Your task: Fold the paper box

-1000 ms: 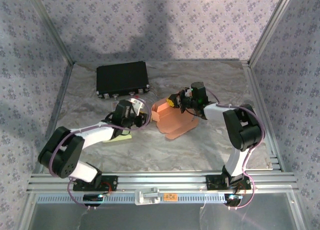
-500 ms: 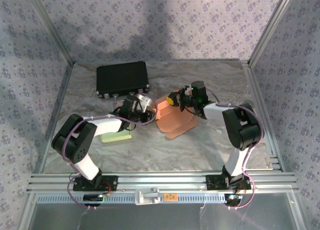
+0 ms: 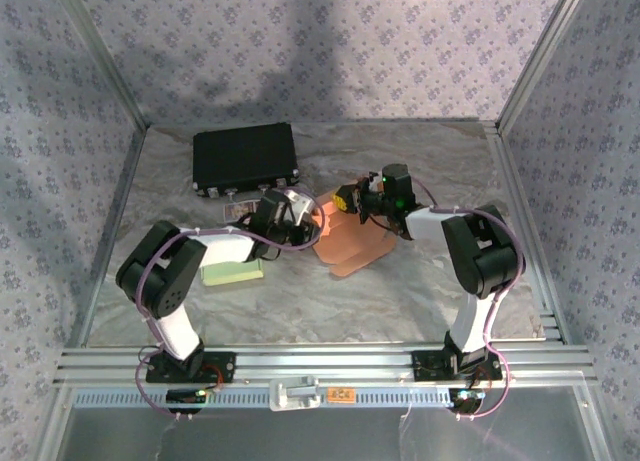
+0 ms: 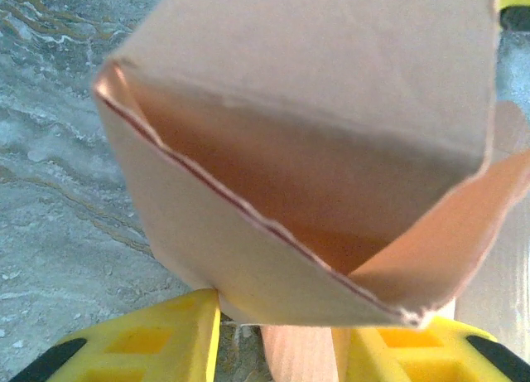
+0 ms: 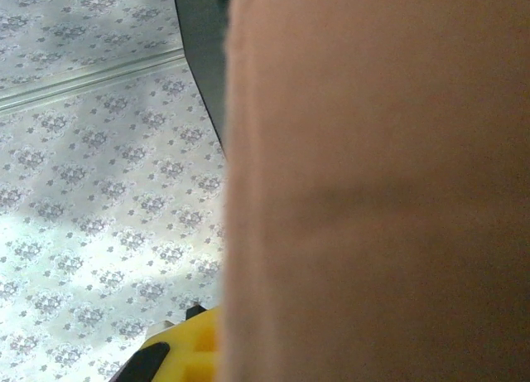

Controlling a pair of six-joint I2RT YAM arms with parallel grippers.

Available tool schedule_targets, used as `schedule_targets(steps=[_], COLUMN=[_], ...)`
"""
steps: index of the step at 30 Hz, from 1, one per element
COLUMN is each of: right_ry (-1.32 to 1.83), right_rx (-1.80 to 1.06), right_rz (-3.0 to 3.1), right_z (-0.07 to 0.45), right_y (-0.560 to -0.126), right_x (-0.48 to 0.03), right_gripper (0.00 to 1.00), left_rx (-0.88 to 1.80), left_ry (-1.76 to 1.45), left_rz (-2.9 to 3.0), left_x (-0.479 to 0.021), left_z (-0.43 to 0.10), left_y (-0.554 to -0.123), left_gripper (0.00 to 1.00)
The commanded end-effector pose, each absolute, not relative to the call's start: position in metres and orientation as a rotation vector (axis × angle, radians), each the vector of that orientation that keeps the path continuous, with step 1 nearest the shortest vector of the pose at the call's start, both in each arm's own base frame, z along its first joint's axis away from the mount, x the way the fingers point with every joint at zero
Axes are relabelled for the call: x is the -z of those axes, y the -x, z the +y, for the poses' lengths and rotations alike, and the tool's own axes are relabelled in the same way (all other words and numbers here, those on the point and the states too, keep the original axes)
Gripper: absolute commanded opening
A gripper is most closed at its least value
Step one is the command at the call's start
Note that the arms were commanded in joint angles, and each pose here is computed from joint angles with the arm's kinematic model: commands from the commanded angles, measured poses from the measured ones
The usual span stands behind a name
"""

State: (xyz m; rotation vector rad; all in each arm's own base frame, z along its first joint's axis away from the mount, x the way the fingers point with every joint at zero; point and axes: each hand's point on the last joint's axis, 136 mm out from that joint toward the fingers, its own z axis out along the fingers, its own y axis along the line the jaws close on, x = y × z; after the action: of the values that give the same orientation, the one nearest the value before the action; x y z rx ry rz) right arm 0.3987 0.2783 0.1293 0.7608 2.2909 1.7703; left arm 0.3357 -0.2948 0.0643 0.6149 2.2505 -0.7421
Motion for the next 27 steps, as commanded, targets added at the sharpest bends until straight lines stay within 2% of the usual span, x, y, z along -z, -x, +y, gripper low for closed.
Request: schedule_targets(steps=[1, 6, 14, 27], right_ry=[-0.748, -0.761, -0.773, -0.784], right_rx=[-1.788, -1.79, -1.797, -1.804], right_rz=[2.295, 2.28, 2.26, 2.267], right_z=[0.28, 0.279, 0.278, 0.279], right_y=[-0.395, -0.397, -0.399, -0.398], right_x=[-0.122, -0.123, -0.127, -0.121], right_gripper=[0.0, 0.0, 0.0, 0.0], left_rx=[0.754, 0.745, 0.688, 0.64], left_ry=[-0.586, -0.541, -0.408, -0.384], left_rz=[2.177, 2.119, 2.075, 2.066], left_x=[-0.081, -0.086, -0.083, -0.078], left_z=[-0.307, -0.309, -0.301, -0.309], left_y=[-0.347, -0.347, -0.357, -0.359], left_gripper=[0.41, 0.46, 0.46, 0.5])
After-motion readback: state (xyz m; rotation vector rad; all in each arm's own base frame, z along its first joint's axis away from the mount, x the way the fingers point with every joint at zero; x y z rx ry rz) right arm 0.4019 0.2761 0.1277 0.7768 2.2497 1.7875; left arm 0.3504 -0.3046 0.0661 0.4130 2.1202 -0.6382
